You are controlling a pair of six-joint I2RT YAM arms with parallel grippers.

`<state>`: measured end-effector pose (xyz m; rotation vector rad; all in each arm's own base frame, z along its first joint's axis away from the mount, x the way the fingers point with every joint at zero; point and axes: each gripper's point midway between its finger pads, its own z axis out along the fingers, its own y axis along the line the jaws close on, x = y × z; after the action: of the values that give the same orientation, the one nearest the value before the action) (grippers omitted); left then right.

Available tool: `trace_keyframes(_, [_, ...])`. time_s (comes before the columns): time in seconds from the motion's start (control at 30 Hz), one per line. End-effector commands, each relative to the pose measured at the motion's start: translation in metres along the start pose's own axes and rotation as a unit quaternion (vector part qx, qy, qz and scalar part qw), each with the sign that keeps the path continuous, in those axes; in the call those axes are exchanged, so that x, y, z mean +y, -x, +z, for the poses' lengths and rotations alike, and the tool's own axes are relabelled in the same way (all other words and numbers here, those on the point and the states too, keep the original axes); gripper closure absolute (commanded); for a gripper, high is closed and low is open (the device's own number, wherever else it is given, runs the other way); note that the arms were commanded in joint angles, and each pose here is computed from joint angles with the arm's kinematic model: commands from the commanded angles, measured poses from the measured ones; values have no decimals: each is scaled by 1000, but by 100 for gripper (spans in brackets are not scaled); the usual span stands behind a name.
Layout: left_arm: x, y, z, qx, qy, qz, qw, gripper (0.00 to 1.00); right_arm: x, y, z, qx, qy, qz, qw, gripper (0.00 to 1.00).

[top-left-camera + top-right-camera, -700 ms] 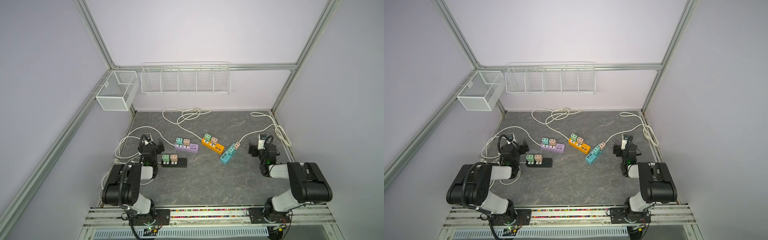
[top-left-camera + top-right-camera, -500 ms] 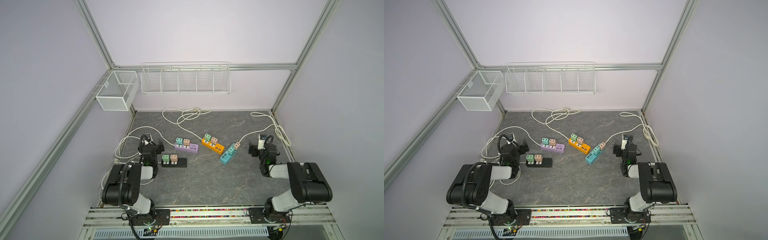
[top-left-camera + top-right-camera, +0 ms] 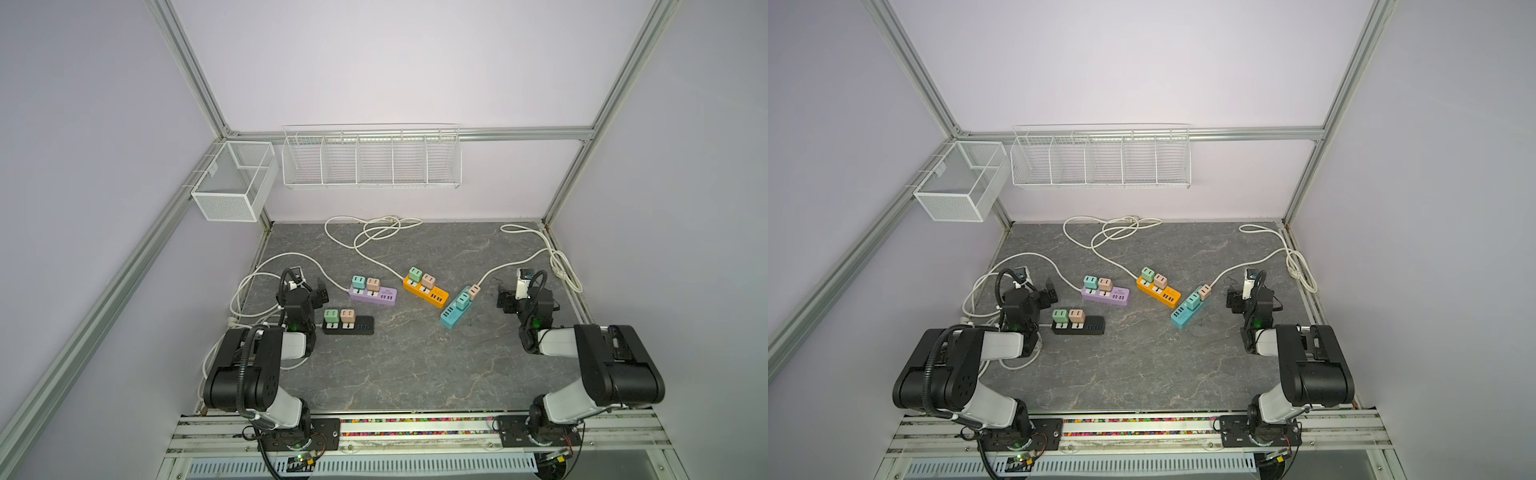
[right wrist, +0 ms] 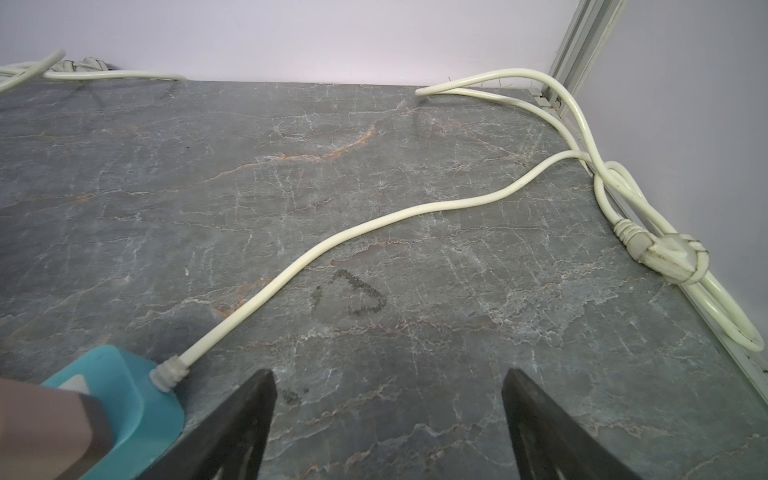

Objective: Pull the plug off the socket

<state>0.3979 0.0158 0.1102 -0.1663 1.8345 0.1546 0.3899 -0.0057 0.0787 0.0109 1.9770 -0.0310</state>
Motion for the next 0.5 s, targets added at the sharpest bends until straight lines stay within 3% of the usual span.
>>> trace_keyframes(0.0, [-4,7,2,-12,-7,5,1000,0,2,15,0,-22,4,-11,1000,12])
trace_keyframes(0.47, [-4,7,2,-13,-6,6,1000,0,2,15,0,-22,4,-11,1000,12])
